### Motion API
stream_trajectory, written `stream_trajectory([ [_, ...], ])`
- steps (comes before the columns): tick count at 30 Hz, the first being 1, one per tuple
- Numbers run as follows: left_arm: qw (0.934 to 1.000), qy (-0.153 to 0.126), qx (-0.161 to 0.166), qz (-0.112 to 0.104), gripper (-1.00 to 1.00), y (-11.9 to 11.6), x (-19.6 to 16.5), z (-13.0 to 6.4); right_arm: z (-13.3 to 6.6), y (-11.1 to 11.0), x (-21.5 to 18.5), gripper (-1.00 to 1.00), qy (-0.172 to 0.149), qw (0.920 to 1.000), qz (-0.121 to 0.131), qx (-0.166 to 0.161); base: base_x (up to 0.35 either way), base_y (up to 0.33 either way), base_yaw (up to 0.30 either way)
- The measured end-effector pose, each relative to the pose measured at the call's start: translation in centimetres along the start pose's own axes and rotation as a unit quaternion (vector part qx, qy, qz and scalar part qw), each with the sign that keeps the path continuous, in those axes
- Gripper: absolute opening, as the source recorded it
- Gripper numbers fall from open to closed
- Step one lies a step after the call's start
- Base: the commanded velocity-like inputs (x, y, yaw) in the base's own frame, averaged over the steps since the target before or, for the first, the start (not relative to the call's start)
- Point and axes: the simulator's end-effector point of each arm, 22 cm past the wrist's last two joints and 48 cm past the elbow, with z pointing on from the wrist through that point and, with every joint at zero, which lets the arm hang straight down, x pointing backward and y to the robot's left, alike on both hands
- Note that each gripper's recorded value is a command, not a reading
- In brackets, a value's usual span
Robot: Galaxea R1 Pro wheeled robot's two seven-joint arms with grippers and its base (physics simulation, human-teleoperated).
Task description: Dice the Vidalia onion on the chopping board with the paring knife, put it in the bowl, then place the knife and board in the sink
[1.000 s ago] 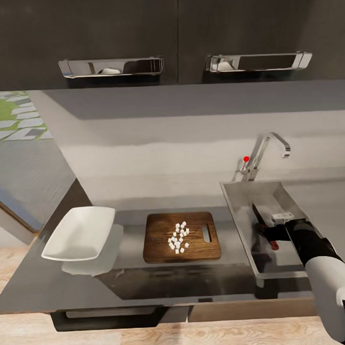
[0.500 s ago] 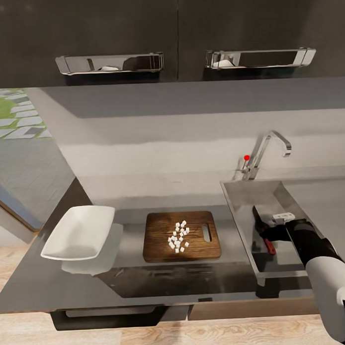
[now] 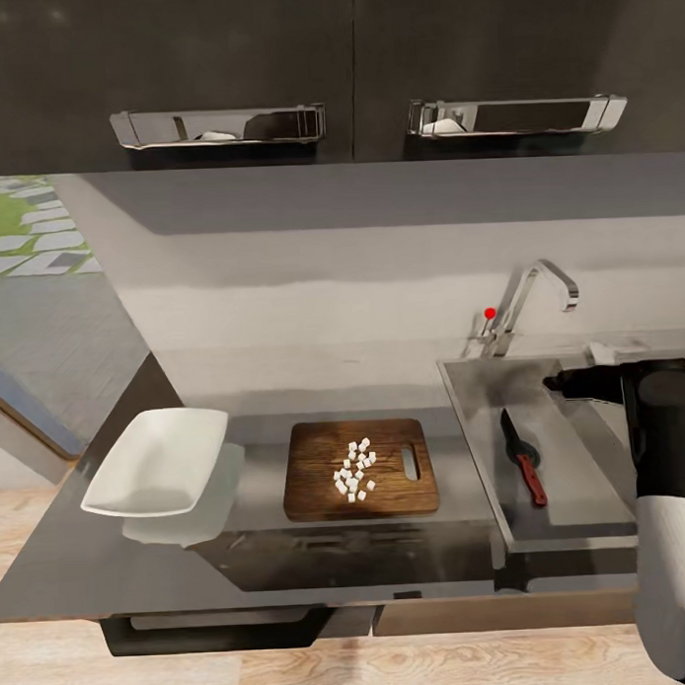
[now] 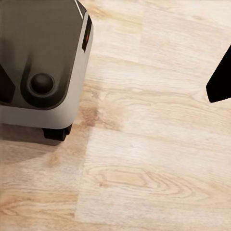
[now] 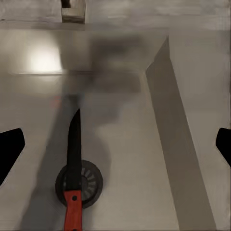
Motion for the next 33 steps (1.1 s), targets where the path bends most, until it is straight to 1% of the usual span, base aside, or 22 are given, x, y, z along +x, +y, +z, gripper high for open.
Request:
stream_trajectory([
  [3,1.0000,0.000,0.000,0.000,1.00,-0.01,0.00,0.02,-0.58,-0.03,-0.80,1.00,-0.010,0.9999,-0.001,0.000,-0.181,0.050,0.000],
  [8,1.0000,0.000,0.000,0.000,1.00,-0.02,-0.04,0.03,-0.73,-0.04,-0.99,1.00,-0.013,0.9999,-0.002,0.001,-0.272,0.146,0.000],
  [13,1.0000,0.000,0.000,0.000,1.00,0.00,0.03,0.01,-0.76,0.06,-1.05,1.00,-0.014,0.9999,-0.002,-0.001,-0.198,0.238,0.000],
  [33,1.0000,0.000,0.001,0.000,1.00,-0.03,0.01,0.00,-0.70,0.51,-1.04,1.00,-0.014,0.9999,-0.001,-0.006,-0.011,0.296,0.000],
])
